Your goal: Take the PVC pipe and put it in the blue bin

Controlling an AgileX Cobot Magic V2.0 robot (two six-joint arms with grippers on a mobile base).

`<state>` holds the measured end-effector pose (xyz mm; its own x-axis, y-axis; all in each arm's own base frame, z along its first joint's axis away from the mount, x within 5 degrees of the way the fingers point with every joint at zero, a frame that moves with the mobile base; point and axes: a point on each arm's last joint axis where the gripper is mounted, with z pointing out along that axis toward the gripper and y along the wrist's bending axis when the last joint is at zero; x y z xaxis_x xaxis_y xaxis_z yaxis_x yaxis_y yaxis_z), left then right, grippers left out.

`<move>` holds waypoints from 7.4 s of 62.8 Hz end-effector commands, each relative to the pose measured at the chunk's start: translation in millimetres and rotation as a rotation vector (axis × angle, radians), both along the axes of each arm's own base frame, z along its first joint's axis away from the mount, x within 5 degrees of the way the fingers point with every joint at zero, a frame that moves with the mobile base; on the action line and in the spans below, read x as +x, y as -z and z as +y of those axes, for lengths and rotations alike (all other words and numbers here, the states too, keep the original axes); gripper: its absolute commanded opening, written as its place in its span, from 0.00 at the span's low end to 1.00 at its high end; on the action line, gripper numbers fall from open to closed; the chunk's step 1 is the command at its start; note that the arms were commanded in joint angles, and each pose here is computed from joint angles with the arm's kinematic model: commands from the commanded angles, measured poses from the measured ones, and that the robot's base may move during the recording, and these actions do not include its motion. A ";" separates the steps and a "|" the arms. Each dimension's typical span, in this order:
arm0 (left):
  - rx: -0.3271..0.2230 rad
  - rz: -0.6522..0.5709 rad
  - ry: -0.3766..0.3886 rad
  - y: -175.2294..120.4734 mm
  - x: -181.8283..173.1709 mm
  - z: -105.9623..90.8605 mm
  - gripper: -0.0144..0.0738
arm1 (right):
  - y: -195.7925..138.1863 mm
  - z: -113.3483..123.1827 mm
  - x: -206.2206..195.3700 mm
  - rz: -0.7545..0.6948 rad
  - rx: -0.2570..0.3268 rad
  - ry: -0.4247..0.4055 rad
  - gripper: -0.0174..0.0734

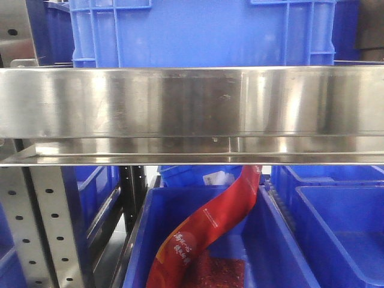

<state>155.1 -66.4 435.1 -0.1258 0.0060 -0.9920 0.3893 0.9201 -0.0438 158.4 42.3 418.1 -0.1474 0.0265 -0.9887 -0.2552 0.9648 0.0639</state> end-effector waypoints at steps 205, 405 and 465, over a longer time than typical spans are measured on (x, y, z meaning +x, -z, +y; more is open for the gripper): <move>-0.141 -0.097 0.062 48.5 -23.9 0.0 0.04 | 28.2 4.5 -40.1 -0.138 0.144 -0.111 0.01; 0.009 -0.065 -0.123 113.2 -36.5 32.2 0.04 | 202.1 -45.3 -102.6 -0.255 0.013 0.319 0.01; -0.006 -0.158 -0.352 226.6 -98.7 63.5 0.04 | 202.1 -45.3 -102.6 -0.255 0.013 0.319 0.01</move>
